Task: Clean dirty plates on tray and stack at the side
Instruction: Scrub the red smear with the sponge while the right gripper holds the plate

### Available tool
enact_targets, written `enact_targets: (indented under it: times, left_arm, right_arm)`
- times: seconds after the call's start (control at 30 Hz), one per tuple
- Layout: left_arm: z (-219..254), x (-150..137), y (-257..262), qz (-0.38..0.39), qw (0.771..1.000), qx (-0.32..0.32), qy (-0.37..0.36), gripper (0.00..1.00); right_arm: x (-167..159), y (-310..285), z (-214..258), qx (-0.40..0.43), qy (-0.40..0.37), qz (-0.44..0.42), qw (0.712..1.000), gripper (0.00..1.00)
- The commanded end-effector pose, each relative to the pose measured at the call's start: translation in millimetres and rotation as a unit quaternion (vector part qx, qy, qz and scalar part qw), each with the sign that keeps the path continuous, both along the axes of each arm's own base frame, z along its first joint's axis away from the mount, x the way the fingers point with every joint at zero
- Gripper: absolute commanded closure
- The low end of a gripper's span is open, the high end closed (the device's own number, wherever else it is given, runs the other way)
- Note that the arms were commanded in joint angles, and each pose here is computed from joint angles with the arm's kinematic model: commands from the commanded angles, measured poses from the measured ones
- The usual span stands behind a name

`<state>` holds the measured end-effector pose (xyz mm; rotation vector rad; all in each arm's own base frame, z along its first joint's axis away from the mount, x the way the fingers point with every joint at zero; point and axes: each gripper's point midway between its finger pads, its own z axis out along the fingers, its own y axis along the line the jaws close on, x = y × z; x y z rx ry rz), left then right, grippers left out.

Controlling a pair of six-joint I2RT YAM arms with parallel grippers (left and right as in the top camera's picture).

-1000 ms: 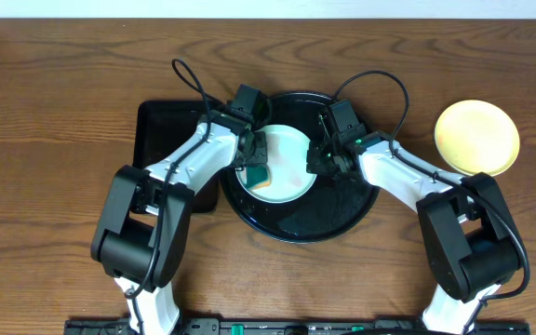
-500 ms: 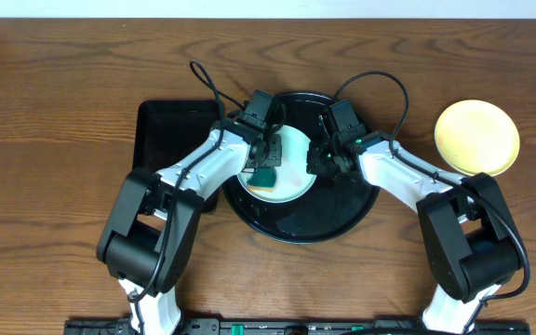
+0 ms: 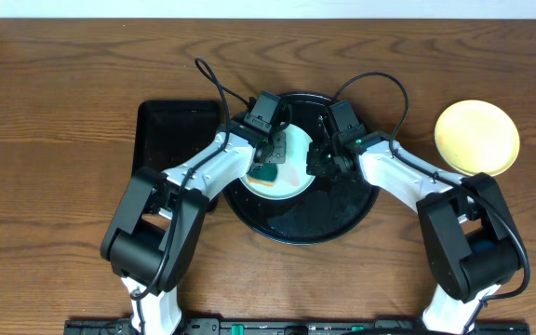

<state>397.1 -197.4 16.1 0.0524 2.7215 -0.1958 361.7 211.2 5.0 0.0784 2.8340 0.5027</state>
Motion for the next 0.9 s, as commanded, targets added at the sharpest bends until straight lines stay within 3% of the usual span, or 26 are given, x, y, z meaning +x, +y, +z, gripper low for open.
enact_targets:
  times: [0.0,0.13,0.53,0.73,0.87]
  left_arm:
    - [-14,3,-3,-0.005,1.000,-0.016,0.008,0.93]
    - [-10,-5,-29,-0.032,0.996,-0.080,0.028,0.93]
    - [-9,-22,-45,0.028,0.984,-0.153,0.091,0.93]
    - [-18,-40,-34,0.031,0.983,-0.128,0.129,0.93]
    - [-25,-44,-11,0.042,0.988,-0.075,0.132,0.93]
  right_arm:
    - [-6,6,-3,-0.001,0.004,0.010,1.000,0.99]
    - [-5,6,-3,-0.001,0.003,0.010,1.000,0.99]
    - [-5,7,-3,0.000,0.003,0.010,1.000,0.99]
    - [-5,6,-3,-0.001,0.003,0.010,1.000,0.99]
    - [-6,6,-3,-0.001,0.003,0.010,1.000,0.99]
